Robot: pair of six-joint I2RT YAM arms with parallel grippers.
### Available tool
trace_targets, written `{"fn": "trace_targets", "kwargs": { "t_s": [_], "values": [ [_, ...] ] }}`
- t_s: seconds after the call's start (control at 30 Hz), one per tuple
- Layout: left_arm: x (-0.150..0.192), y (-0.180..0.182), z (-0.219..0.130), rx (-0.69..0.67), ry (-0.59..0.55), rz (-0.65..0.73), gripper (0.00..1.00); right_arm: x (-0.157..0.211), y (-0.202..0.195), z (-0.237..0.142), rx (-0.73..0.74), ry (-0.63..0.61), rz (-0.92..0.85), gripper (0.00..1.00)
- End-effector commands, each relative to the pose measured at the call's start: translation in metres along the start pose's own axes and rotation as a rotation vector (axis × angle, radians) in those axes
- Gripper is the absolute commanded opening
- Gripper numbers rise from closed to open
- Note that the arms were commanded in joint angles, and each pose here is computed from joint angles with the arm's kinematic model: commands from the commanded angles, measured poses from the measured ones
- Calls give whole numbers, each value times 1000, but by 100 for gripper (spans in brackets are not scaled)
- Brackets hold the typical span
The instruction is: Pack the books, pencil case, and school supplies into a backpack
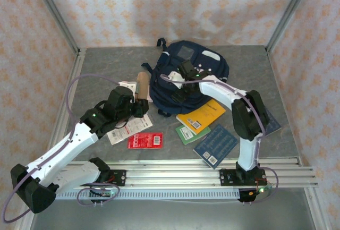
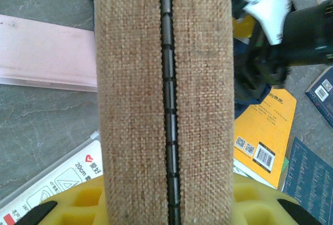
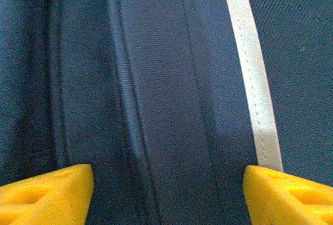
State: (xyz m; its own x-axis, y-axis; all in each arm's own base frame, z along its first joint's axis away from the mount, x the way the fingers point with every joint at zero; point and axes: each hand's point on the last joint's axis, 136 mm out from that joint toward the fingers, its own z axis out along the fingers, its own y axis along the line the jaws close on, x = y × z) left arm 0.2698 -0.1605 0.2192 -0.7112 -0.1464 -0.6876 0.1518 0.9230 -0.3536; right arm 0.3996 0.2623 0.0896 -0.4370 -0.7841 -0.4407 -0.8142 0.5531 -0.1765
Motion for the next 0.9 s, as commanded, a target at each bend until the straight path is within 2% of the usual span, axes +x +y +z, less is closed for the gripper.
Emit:
{"fn": "trace_targets", "kwargs": {
  "t_s": [0.0, 0.1, 0.13, 0.23, 0.3, 0.43, 0.57, 0.63, 0.73, 0.87],
  "values": [
    [-6, -2, 4, 12, -14, 4, 18, 5, -26, 10, 64, 33, 41, 71],
    [-6, -3, 9, 14, -3, 4, 16, 7, -28, 23, 55, 54, 57, 63],
    [-6, -3, 10, 14, -2, 3, 16, 9, -27, 28, 44, 68, 59, 56],
    [-10, -5, 11, 15, -3, 7, 14, 5, -25, 31, 6, 74, 85, 19],
    [-12, -6, 11, 16, -4, 7, 14, -3, -27, 22, -17, 39, 127, 2],
    [-15, -9, 10, 28, -6, 7, 15, -30, -48, -14, -34, -136, 285, 0],
    [-19, -9, 6, 23, -15, 4, 14, -53, -91, -66, -29, -343, 579, 0],
    [-22, -11, 4, 24, -18, 3, 14, -55, -112, -86, 10, -398, 698, 0],
    [-28, -15, 0, 39, -29, -6, 14, -54, -127, -113, 92, -430, 727, 0],
    [-33, -19, -6, 52, -36, -16, 15, -57, -141, -150, 153, -543, 804, 0]
  ]
}}
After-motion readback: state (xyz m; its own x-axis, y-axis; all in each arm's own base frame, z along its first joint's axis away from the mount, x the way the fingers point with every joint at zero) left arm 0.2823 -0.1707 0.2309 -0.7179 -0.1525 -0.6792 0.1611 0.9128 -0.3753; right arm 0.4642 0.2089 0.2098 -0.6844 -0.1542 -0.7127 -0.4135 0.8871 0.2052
